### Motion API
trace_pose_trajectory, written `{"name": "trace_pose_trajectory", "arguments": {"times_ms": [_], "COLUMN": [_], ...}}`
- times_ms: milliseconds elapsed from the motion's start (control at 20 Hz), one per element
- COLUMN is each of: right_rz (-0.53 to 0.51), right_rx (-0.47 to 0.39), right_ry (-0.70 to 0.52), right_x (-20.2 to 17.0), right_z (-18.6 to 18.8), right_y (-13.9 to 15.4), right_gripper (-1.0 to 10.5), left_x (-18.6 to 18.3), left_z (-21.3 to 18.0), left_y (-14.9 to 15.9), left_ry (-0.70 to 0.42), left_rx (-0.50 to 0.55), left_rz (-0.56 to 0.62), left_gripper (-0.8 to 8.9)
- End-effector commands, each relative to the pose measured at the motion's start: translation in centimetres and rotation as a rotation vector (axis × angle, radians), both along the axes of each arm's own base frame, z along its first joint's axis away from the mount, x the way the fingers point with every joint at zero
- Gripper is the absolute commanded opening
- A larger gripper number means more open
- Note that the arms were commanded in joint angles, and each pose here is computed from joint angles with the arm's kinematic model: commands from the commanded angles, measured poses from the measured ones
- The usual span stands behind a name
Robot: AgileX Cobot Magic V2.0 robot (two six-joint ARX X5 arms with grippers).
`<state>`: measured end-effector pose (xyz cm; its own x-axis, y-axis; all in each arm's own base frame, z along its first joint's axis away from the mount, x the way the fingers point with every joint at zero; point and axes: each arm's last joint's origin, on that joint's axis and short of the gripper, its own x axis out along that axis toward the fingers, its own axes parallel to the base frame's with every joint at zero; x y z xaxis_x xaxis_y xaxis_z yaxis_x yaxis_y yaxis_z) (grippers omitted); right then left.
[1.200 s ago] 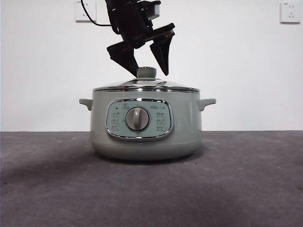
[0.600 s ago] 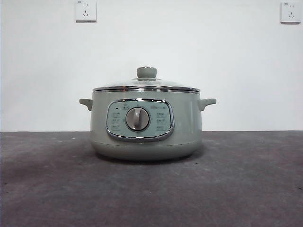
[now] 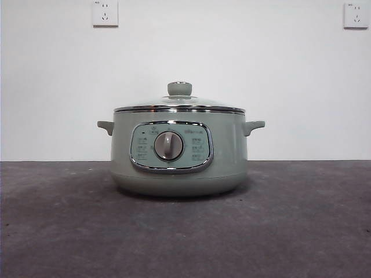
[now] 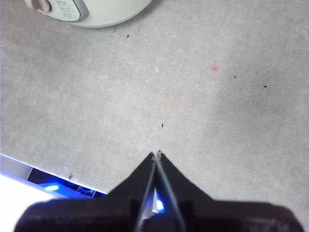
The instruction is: Pick up the corn,open the lid,put the corn in the pot,close the lid
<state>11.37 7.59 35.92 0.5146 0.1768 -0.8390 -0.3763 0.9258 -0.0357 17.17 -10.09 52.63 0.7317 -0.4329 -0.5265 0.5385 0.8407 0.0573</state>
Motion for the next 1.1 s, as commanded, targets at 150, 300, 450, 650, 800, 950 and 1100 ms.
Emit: {"name": "trace_pose_trajectory", "arguments": {"times_ms": [150, 300, 450, 650, 800, 950, 1100], "right_rz": [-0.009, -0.008, -0.009, -0.008, -0.009, -0.012, -0.012], "right_rx": [0.002, 0.002, 0.002, 0.002, 0.002, -0.003, -0.003], "right_ry": [0.004, 0.004, 0.004, 0.004, 0.004, 0.0, 0.0], "right_x": [0.1, 0.1, 0.1, 0.1, 0.1, 0.1, 0.1], "right_z": [-0.2, -0.2, -0.2, -0.2, -0.2, -0.2, -0.2], "right_y": [0.1, 0.1, 0.1, 0.1, 0.1, 0.0, 0.0], "right_gripper": [0.0, 0.0, 0.0, 0.0, 0.0, 0.0, 0.0], "left_x": [-0.1, -0.9, -0.8, -1.6, -3.9, -6.0, -6.7], "left_z": [0.1, -0.9, -5.3, -14.8, -23.4, -29.8, -33.6], "left_y": [1.1, 3.2, 4.6, 6.8, 8.2, 8.9, 9.2], "left_ry": [-0.081, -0.04, 0.061, -0.104, -0.317, -0.42, -0.42], "left_rx": [0.134, 0.12, 0.108, -0.043, -0.164, -0.263, -0.257], "left_rz": [-0.029, 0.018, 0.055, 0.192, 0.292, 0.353, 0.375], "left_gripper": [-0.03, -0.03, -0.03, -0.03, -0.03, -0.03, -0.03]}}
